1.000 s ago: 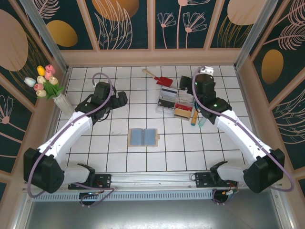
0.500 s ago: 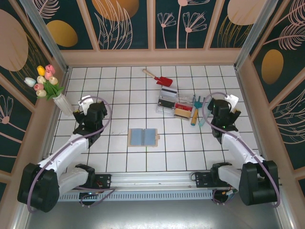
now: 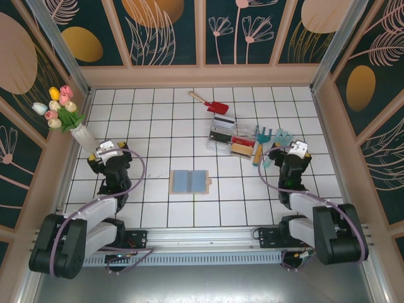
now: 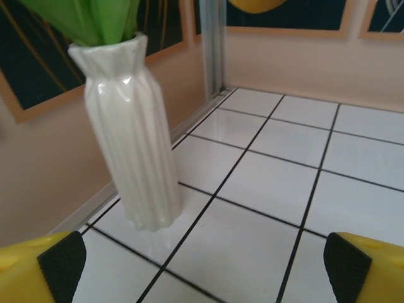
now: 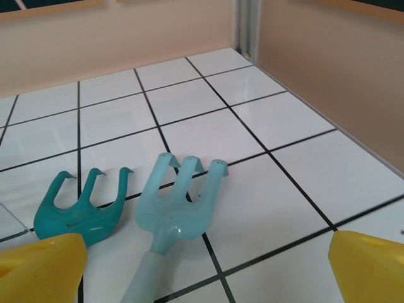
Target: Take the credit cards out of the card holder
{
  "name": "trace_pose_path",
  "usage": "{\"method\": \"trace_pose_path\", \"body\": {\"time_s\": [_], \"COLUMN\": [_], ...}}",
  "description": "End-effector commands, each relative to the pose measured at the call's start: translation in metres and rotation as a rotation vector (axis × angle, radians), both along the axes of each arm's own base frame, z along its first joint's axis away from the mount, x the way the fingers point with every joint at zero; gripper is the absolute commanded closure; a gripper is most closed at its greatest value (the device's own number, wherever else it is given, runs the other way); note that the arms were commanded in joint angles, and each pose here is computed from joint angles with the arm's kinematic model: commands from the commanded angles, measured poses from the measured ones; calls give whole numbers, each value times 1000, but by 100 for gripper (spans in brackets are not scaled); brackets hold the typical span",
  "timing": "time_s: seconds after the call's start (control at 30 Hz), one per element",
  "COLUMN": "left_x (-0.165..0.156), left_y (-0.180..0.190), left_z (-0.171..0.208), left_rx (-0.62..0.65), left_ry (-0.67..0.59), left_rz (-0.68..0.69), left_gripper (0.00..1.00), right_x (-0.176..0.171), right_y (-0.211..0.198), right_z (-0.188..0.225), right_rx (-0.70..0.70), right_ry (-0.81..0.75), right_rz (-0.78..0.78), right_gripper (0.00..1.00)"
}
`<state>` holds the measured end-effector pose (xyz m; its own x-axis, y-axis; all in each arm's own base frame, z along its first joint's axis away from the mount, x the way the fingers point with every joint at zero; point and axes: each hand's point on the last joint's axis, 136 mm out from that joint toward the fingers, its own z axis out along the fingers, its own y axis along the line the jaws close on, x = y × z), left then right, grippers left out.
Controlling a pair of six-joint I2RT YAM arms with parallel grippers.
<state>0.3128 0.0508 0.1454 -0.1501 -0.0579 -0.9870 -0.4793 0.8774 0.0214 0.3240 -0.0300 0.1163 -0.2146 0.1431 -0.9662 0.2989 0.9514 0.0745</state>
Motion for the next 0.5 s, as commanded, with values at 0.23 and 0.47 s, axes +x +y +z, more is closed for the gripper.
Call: {"method": "trace_pose_path", "body": {"time_s": [0.23,0.47], "left_x": [24,40], "left_y": [-24,-44], "left_z": [20,18], "left_rx": [8,-2], "left_ry": [-165,-178], "left_rz": [-271,-406], "left_gripper": [2,2], "right_x": [22,30], "right_y": [-2,6], "right_z": [36,22], "right_rx": [2,6], "right_ry": [-207,-197], "right_rz": [74,144], "right_gripper": [1,1]}}
